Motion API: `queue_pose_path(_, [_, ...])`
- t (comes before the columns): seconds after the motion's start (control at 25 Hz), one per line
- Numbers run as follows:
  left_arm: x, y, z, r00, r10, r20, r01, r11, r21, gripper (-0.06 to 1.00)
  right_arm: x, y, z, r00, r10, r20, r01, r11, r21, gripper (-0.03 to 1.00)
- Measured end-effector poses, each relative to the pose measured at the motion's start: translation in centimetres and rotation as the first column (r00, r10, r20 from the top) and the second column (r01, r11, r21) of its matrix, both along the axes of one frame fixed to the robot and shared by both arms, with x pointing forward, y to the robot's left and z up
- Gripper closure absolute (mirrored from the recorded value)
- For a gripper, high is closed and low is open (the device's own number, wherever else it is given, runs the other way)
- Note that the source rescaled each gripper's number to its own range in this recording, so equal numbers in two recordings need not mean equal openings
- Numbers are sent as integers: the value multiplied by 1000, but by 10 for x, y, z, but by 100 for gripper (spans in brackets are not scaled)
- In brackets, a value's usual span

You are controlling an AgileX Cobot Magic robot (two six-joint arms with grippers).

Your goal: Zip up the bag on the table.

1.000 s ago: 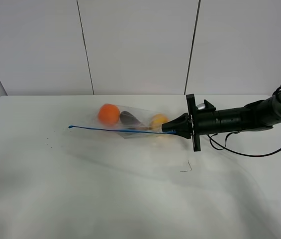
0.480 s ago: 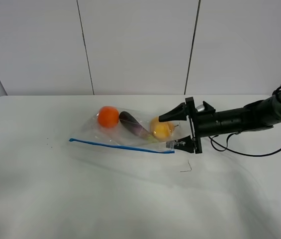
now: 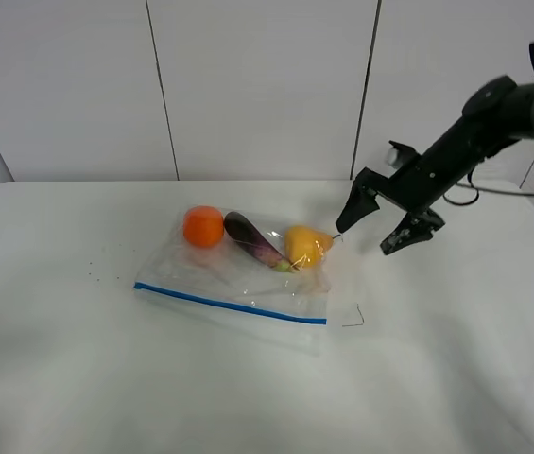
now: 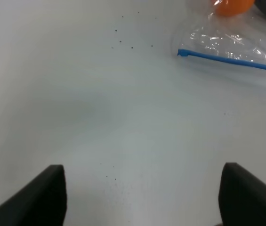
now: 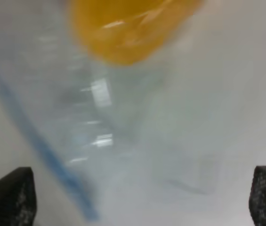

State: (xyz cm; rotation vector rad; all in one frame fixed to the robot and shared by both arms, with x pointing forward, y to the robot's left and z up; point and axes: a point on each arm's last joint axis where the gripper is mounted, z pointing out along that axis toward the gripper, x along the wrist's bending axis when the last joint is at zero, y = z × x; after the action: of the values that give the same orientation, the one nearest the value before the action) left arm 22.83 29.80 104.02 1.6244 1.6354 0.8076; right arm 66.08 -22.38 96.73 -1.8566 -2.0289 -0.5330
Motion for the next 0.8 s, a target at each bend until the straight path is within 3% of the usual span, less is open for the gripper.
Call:
queue_pose_path(0.12, [0,0,0,1000,0,0,0,1000,0,-6,17,-8,29,993,-31,110,52,980,-194,-3])
queue_pose_path(0.28, [0,0,0,1000,0,0,0,1000,0,-6,26,-20,50,979,-45,198,108,941,-320,-3])
queue_pose_path(0.8, [0,0,0,1000,0,0,0,1000,0,-6,27,-34,52,976,-33,217,127,890,-438,-3])
